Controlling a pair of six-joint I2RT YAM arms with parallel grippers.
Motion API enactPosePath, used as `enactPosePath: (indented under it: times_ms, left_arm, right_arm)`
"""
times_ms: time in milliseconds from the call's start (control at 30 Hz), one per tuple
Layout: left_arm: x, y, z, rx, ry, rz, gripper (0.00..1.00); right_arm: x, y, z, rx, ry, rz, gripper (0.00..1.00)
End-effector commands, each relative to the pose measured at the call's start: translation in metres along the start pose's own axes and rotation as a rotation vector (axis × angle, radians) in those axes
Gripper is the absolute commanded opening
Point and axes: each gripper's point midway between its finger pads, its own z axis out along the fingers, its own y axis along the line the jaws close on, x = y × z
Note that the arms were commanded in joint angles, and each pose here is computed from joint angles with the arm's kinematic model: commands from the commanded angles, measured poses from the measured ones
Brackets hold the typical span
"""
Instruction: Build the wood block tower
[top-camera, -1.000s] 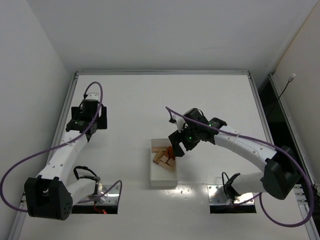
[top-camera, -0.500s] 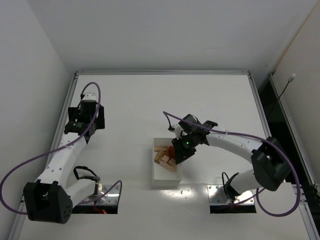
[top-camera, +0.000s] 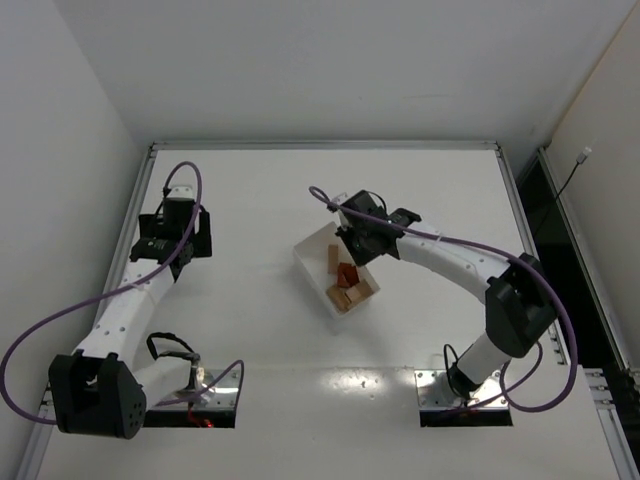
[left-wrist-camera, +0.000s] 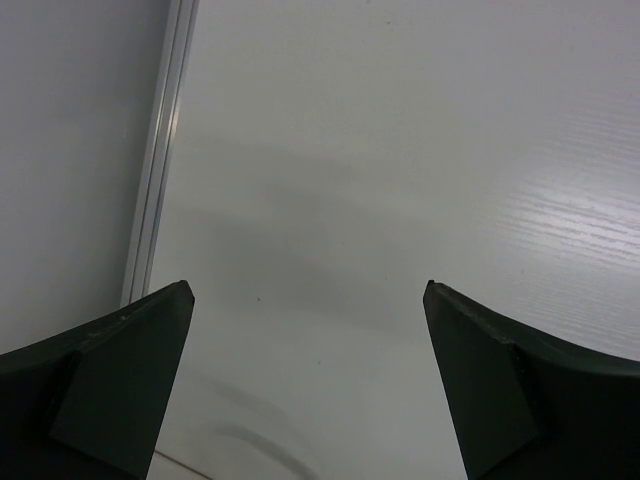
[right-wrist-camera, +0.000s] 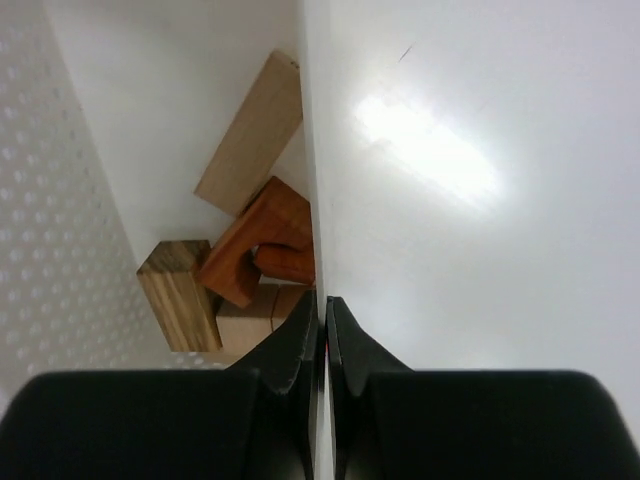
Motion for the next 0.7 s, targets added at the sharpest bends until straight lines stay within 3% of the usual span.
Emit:
enactPosePath:
  times_ms: [0,233,400,433,600,667]
  left_arm:
    - [-0.027,0.007,-0.005,-0.020,-0.047,-0.048,1.00]
    - [-0.046,0.020,-0.007,-0.086,-0.067,-0.076,1.00]
    - [-0.043,0.036,-0.005,-0.134,-0.025,-0.120,1.00]
    - [-0.040,0.039,-0.004,-0.135,-0.010,-0.128,1.00]
    - [-0.040,0.043,0.001,-0.127,0.010,-0.172,1.00]
    - [-0.041,0.045,0.000,-0.123,0.013,-0.178,1.00]
  right_arm:
    - [-0.099,-0.034,-0.027,0.207,-0.284,-0.066,0.00]
    - [-0.161,-0.057,-0.048,0.530,-0.498,-0.179,0.00]
    - [-0.165,-0.048,-0.056,0.686,-0.575,-0.379,0.00]
    - [-0.176,-0.041,-0.070,0.692,-0.653,-0.384,0.00]
    - [-0.169,-0.031,-0.073,0.831,-0.668,-0.626,0.00]
    - [-0.178,-0.028,-0.085,0.895,-0.743,-0.642,0.00]
